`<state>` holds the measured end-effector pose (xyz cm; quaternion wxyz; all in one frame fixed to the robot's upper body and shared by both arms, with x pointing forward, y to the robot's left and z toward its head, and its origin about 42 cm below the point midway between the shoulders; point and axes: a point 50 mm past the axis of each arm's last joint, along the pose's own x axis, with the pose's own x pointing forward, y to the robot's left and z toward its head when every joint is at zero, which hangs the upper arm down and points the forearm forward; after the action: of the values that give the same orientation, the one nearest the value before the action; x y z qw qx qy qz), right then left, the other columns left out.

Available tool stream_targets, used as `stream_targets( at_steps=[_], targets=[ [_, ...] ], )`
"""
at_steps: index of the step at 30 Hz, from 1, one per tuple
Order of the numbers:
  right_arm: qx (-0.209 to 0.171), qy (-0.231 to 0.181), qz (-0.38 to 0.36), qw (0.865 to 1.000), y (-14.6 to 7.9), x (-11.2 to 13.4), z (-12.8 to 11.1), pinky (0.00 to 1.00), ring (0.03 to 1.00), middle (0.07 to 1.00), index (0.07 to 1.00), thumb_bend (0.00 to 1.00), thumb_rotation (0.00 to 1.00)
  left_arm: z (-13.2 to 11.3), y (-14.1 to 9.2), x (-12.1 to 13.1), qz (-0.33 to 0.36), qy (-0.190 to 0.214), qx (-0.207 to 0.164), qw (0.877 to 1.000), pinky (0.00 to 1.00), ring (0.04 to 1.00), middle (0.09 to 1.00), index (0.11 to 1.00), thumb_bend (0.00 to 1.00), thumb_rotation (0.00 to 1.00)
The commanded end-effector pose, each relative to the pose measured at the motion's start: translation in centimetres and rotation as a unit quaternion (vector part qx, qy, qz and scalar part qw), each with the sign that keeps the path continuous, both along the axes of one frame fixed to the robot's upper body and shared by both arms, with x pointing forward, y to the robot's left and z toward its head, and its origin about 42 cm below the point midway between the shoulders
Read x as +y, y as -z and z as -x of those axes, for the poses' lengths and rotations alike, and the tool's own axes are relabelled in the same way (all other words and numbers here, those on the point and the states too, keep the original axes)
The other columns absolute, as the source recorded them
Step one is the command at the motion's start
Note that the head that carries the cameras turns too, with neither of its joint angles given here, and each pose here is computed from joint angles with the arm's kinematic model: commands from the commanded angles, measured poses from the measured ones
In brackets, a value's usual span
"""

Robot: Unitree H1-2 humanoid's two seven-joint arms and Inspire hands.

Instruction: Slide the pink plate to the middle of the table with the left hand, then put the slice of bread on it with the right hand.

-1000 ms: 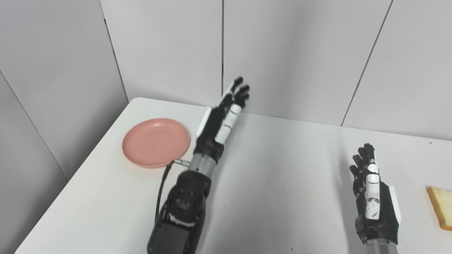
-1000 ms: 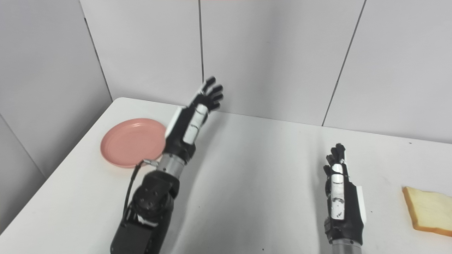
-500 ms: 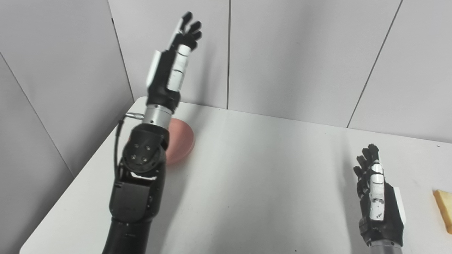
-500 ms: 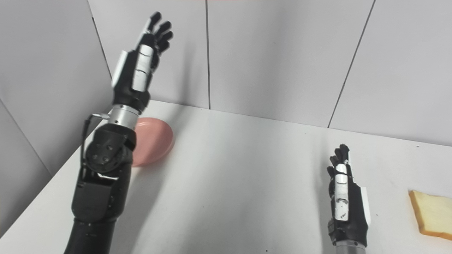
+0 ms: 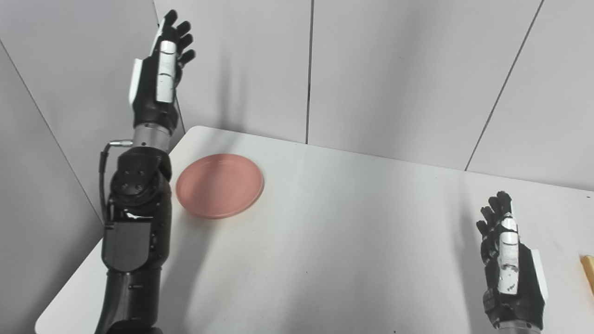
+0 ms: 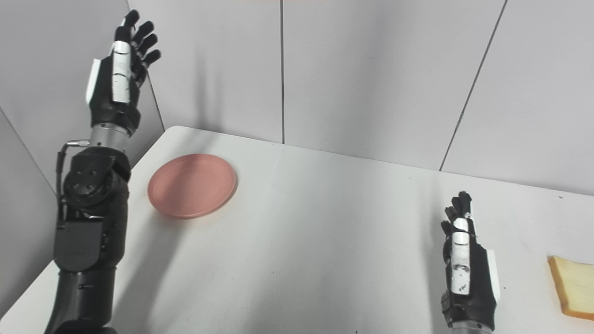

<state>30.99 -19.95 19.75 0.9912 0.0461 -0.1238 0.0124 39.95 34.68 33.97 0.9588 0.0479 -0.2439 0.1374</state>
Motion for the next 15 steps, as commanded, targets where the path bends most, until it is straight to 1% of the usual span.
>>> stream_targets(
  at_steps=[1, 4, 8, 11, 15],
  targets=[
    [-0.036, -0.006, 0.001, 0.999, -1.7, 0.1, -0.5, 1.00, 1.000, 1.000, 1.000, 0.32, 1.00, 0.5, -1.9, 1.0, -0.013, -0.005, -0.039, 0.999, 0.93, 0.932, 0.940, 0.943, 0.71, 1.00],
    [-0.038, -0.004, 0.002, 0.999, -1.8, 0.2, -0.5, 1.00, 1.000, 1.000, 1.000, 0.32, 1.00, 0.6, -1.2, 2.6, -0.004, -0.017, -0.026, 1.000, 0.93, 0.933, 0.937, 0.935, 0.71, 1.00],
    [-0.037, -0.005, -0.002, 0.999, -1.9, 0.3, -0.4, 1.00, 1.000, 1.000, 1.000, 0.31, 1.00, 0.7, -0.2, 4.0, 0.018, -0.029, -0.011, 0.999, 0.93, 0.928, 0.930, 0.932, 0.71, 0.99],
    [-0.038, -0.007, 0.000, 0.999, -1.9, 0.2, -0.5, 1.00, 1.000, 1.000, 1.000, 0.32, 1.00, 0.8, 0.6, 4.9, 0.031, -0.032, 0.000, 0.999, 0.94, 0.923, 0.928, 0.930, 0.71, 0.98],
    [-0.036, -0.006, -0.002, 0.999, -2.1, 0.3, -0.3, 1.00, 1.000, 1.000, 1.000, 0.32, 1.00, 0.9, 2.3, 6.0, 0.050, -0.028, 0.021, 0.998, 0.94, 0.929, 0.935, 0.935, 0.70, 0.98]
  ],
)
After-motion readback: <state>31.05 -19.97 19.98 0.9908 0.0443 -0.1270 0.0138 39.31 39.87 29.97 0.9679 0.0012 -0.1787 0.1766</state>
